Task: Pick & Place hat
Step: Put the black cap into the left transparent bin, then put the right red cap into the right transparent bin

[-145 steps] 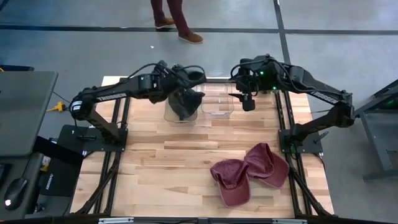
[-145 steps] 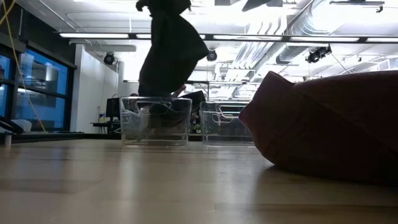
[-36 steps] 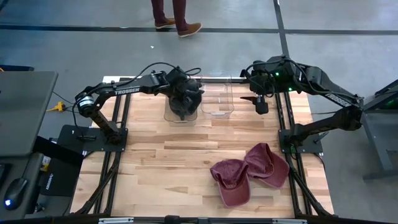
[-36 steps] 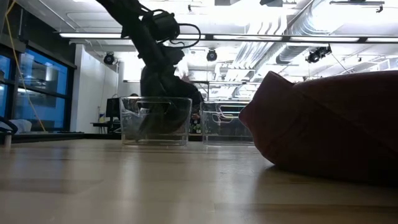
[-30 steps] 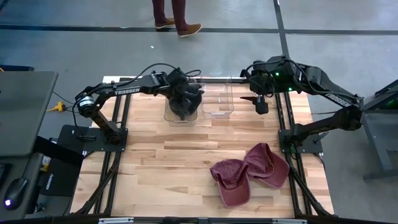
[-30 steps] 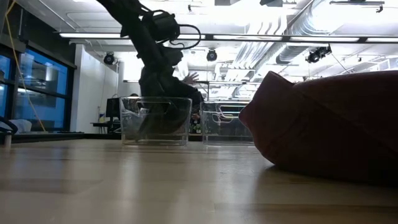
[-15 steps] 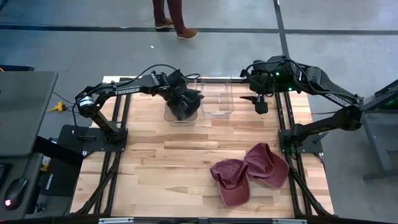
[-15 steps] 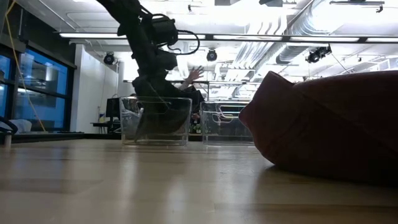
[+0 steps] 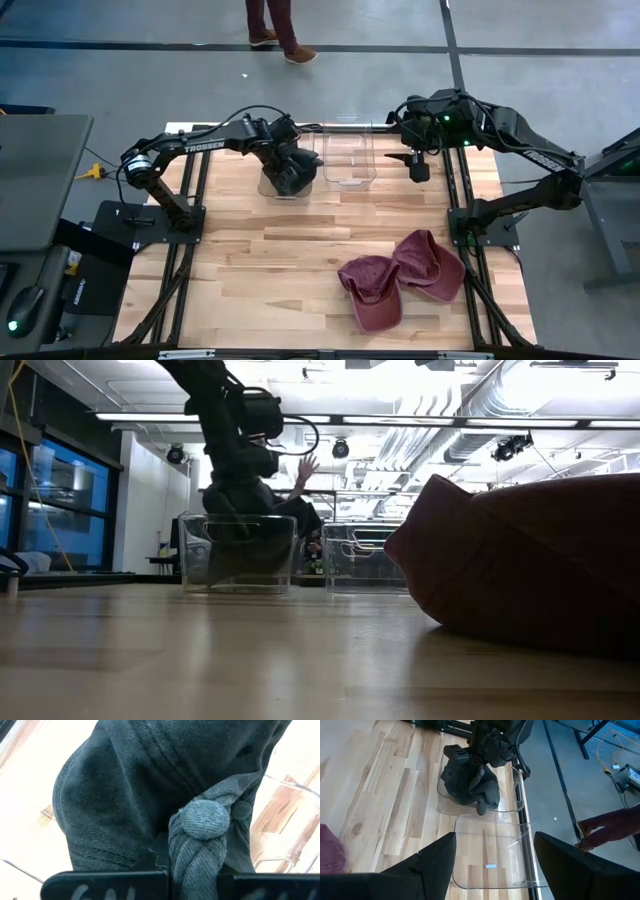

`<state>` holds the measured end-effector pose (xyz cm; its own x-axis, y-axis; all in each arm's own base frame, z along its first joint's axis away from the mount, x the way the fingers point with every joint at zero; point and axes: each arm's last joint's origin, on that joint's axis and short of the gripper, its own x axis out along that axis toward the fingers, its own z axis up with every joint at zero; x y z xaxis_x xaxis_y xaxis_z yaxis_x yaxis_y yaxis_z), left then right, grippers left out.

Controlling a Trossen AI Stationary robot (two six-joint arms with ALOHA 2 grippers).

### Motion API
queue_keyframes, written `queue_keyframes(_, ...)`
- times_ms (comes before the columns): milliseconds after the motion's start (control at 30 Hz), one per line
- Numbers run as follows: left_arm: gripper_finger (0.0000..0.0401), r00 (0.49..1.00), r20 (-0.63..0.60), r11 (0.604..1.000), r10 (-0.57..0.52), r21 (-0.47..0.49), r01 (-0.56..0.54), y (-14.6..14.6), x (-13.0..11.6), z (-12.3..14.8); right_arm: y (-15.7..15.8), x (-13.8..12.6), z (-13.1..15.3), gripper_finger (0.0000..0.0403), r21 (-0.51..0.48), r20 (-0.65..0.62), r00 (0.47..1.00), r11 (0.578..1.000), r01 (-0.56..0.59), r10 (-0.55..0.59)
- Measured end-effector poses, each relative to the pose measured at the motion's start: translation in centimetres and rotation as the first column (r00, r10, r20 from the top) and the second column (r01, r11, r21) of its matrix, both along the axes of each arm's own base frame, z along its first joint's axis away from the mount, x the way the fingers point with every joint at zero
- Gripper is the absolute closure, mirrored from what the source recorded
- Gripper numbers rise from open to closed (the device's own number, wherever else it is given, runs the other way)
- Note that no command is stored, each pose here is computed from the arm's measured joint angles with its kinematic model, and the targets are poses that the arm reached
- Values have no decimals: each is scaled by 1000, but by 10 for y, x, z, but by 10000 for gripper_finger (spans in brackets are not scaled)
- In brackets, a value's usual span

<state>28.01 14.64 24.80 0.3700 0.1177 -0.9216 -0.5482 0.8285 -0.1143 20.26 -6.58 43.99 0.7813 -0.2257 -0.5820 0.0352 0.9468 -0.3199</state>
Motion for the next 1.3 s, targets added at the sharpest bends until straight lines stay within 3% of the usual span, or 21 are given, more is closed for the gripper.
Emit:
queue_keyframes(233, 392, 1000, 26, 1000, 3, 13, -3, 1, 2, 1, 0, 0, 0, 139, 0, -2, 1000, 1000, 0, 0)
queue_keyframes(367, 360, 999, 36, 1000, 3, 18, -3, 2, 3, 2, 0, 0, 0, 139, 0, -2, 1000, 1000, 0, 0)
queue_keyframes(633, 220, 998, 42, 999, 46, 9, -47, 2, 4, 3, 0, 0, 0, 139, 0, -5, 1000, 1000, 0, 0)
queue_keyframes(867, 117, 988, 126, 995, 84, 38, -89, 7, 12, 41, 0, -1, -1, 139, 2, -14, 1000, 1000, -1, 1)
queue_keyframes(1300, 99, 957, 248, 978, 147, 105, -178, 4, 12, 120, 0, -2, -3, 139, -23, -47, 999, 1000, 21, -22)
